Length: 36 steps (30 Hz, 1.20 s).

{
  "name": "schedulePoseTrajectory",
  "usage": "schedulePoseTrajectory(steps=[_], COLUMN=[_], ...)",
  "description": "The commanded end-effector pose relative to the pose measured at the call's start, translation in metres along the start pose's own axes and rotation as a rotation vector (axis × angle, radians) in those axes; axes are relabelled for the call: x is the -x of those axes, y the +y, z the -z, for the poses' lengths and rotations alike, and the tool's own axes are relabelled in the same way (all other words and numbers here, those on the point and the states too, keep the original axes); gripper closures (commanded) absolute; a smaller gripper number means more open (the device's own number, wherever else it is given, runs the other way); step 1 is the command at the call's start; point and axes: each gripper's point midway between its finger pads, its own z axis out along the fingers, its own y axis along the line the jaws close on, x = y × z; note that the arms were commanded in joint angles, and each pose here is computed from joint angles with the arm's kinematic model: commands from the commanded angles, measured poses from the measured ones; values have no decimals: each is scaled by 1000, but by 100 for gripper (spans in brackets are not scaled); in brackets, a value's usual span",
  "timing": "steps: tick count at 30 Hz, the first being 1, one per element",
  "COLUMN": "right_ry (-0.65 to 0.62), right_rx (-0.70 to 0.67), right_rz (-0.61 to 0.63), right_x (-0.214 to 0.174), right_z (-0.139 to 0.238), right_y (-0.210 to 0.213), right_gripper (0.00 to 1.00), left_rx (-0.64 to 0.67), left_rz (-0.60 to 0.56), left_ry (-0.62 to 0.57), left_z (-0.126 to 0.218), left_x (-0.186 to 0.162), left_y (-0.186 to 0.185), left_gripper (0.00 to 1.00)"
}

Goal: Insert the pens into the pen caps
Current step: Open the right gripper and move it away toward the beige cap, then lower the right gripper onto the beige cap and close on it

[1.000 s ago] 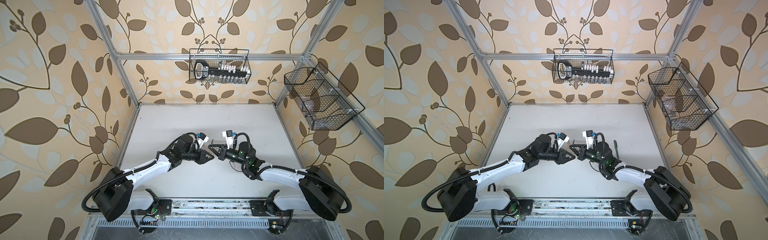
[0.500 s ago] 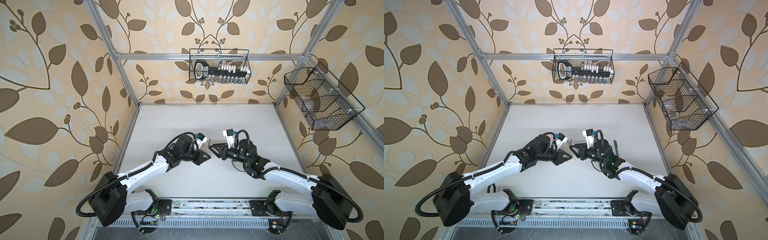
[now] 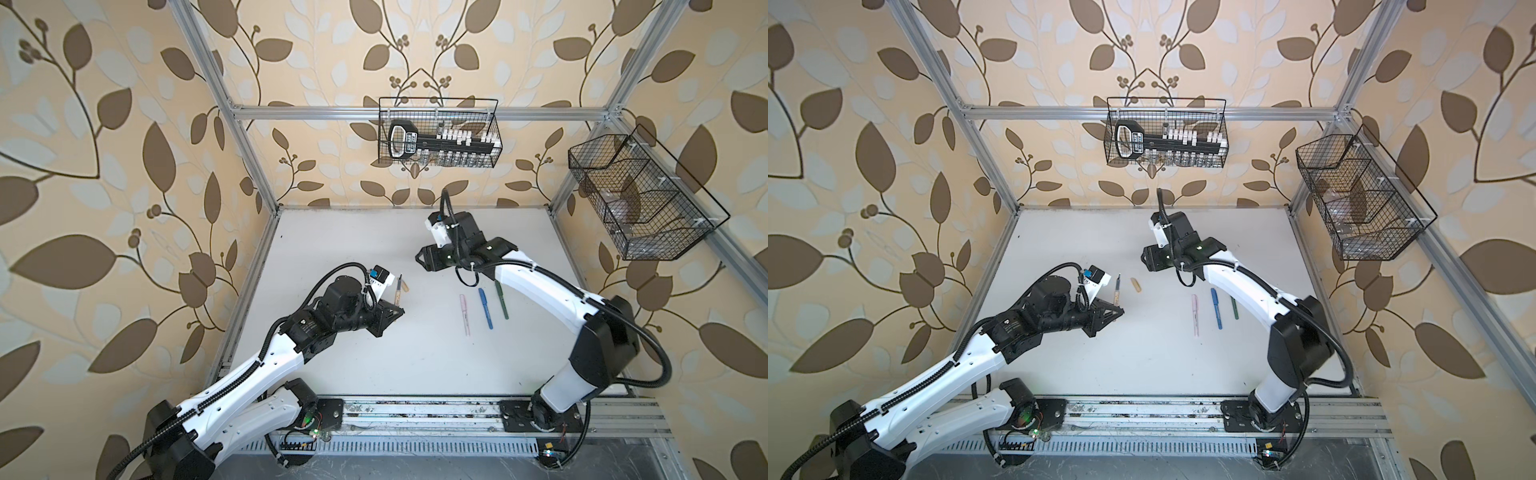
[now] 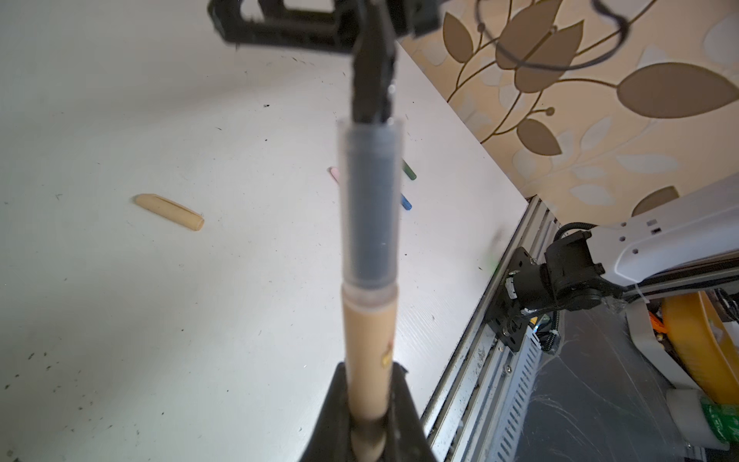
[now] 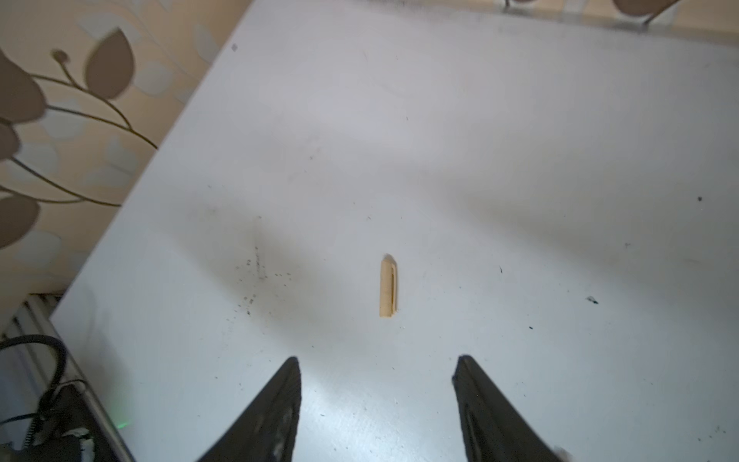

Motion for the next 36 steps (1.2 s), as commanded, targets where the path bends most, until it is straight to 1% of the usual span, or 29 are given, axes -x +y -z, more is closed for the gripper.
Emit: schedulePoseTrajectory(steps=[1,4,7,14,19,29,31,36], right_ry=[167,227,257,277,304,366,377,393], right_rx=[-41,-56,-42,-60,-70,-106,-113,-130], right_rz=[74,99,112,113,114,136,139,162], right_x=[-29,-37,-44,-49,-51,-65,-68,-73], right_z=[-25,-53,-75,-113,-135,-158,-160,-166], right_y=[-3,1,9,12,12,6,4,6], right_gripper=[38,39,40,43,47,53,56,59], left_rx=[24,40,45,35,32,39,39,45], left_rz=[-22,-26,-31,-41,-42,-39,-38,-41], left_ry=[22,23,33,19,1,-7,-6,-9], left_z=[0,-1,-3,-3,1,2,2,2], left_x=[-9,-12,-15,-17,-16,-18,-18,-17], left_y=[6,10,13,12,10,12,13,13], left_gripper=[100,100,100,100,100,100,100,100])
